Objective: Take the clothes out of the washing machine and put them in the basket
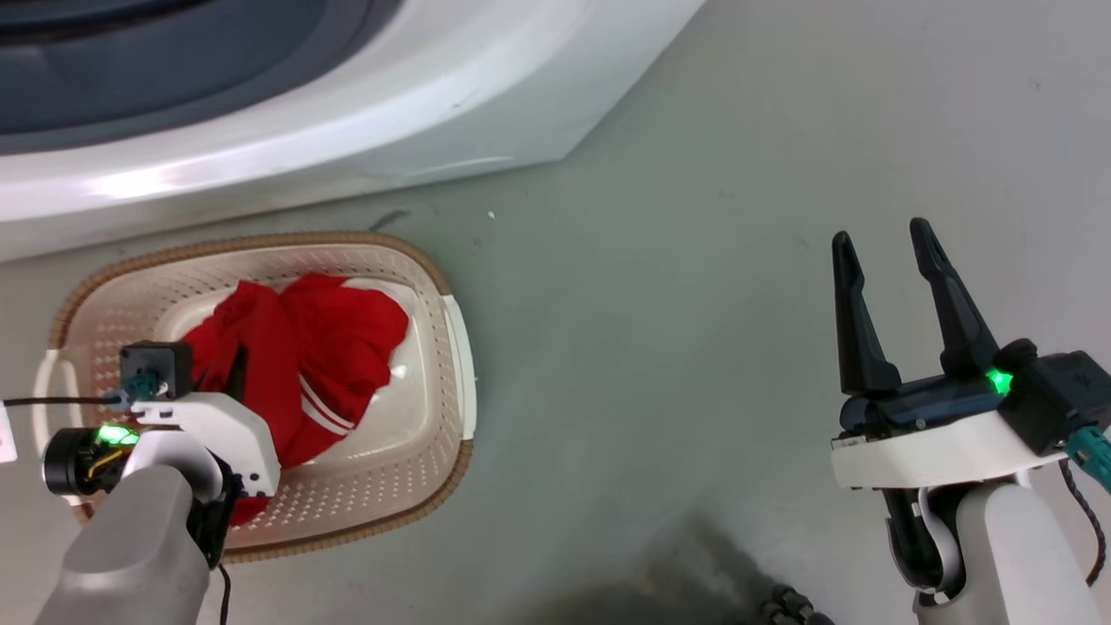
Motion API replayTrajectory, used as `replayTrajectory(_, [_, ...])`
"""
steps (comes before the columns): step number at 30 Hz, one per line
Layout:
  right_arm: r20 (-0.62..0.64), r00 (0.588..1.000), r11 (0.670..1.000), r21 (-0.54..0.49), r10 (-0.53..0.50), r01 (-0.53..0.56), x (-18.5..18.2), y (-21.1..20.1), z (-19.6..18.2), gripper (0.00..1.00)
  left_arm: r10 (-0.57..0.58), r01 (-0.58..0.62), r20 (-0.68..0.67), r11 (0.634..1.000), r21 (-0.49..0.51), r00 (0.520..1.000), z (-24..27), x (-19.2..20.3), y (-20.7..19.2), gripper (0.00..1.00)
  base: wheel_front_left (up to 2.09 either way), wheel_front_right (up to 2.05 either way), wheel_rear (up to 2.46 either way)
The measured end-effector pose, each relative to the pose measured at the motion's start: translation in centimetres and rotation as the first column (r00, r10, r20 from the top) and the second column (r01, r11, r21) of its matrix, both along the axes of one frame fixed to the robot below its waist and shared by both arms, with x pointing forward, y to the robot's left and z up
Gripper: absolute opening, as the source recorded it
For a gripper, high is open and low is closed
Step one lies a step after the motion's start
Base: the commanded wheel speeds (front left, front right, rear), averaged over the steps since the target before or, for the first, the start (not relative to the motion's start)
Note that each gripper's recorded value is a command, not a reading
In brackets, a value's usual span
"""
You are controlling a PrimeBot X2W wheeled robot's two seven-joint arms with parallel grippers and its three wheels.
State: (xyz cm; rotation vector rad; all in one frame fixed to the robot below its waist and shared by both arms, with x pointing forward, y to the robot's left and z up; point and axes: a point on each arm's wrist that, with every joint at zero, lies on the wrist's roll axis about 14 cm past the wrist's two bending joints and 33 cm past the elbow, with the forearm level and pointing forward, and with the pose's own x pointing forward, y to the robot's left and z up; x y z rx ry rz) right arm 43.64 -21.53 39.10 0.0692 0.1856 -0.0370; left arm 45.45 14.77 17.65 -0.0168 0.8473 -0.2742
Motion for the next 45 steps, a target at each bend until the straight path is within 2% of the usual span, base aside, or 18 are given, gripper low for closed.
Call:
replayTrajectory(8, [-0.043,0.999,1.0,-0.018,-0.02,0.019,0.2,-1.0,-1.9,1.0,-0.023,0.025,-0.087,1.0,0.017,0.996,-4.2,-0.5,-0.5,0.0,0.0,0.0,0.0])
replayTrajectory(13, [-0.051,0.998,0.999,-0.03,-0.036,0.035,0.1,-1.6,-2.1,1.0,-0.01,0.01,-0.091,1.0,0.007,0.996,-4.6,0.0,-1.0,0.0,0.0,0.0,0.0])
replayTrajectory(14, [-0.05,0.998,0.999,-0.029,-0.036,0.035,0.1,-1.6,-2.0,1.0,-0.005,0.005,-0.086,1.0,0.009,0.996,-4.4,0.2,-0.9,0.78,0.0,0.0,0.0])
replayTrajectory(15, [-0.048,0.998,0.999,-0.029,-0.035,0.034,0.1,-1.6,-1.9,1.0,-0.001,0.002,-0.082,1.0,0.011,0.997,-4.3,0.2,-0.9,1.0,0.0,0.0,0.0])
replayTrajectory(20, [-0.024,0.999,0.999,-0.021,-0.027,0.026,0.3,-1.2,-1.1,1.0,0.004,-0.004,-0.051,1.0,0.001,0.999,-2.9,0.8,-1.2,1.0,0.0,0.0,0.0])
replayTrajectory(24, [0.025,1.0,1.0,-0.017,-0.015,0.015,0.4,-0.8,0.9,1.0,0.054,-0.055,0.056,0.998,0.016,0.997,0.8,2.5,-0.4,1.0,0.0,0.0,0.0])
replayTrajectory(31, [0.109,0.994,1.0,-0.02,-0.006,0.008,0.1,-0.5,4.4,1.0,0.119,-0.108,0.22,0.992,-0.06,0.968,7.6,3.9,-0.3,1.0,0.0,0.0,0.0])
replayTrajectory(32, [0.131,0.991,1.0,-0.021,-0.004,0.006,-0.1,-0.4,5.3,1.0,0.139,-0.12,0.28,0.989,-0.085,0.95,10.0,4.2,-0.2,1.0,0.0,0.0,0.0])
replayTrajectory(34, [0.146,0.989,1.0,-0.022,-0.001,0.004,-0.1,-0.3,5.9,1.0,0.144,-0.12,0.311,0.988,-0.097,0.94,11.3,4.3,-0.2,1.0,0.0,0.0,0.0])
replayTrajectory(37, [0.188,0.982,1.0,-0.02,0.01,-0.006,-0.2,0.2,7.6,1.0,0.164,-0.126,0.415,0.985,-0.117,0.895,15.4,4.7,0.6,1.0,0.0,0.0,0.0])
replayTrajectory(38, [0.211,0.977,1.0,-0.018,0.017,-0.013,-0.4,0.5,8.4,1.0,0.184,-0.135,0.478,0.981,-0.137,0.859,18.1,4.6,1.1,1.0,0.0,0.0,0.0])
replayTrajectory(40, [0.225,0.974,1.0,-0.018,0.021,-0.018,-0.5,0.7,9.0,1.0,0.195,-0.142,0.505,0.979,-0.143,0.841,19.3,4.3,1.4,1.0,0.0,0.0,0.0])
replayTrajectory(45, [0.287,0.957,0.999,-0.017,0.044,-0.041,-1.0,1.6,11.5,1.0,0.249,-0.185,0.64,0.968,-0.167,0.727,25.6,2.9,3.5,1.0,0.0,0.0,0.0])
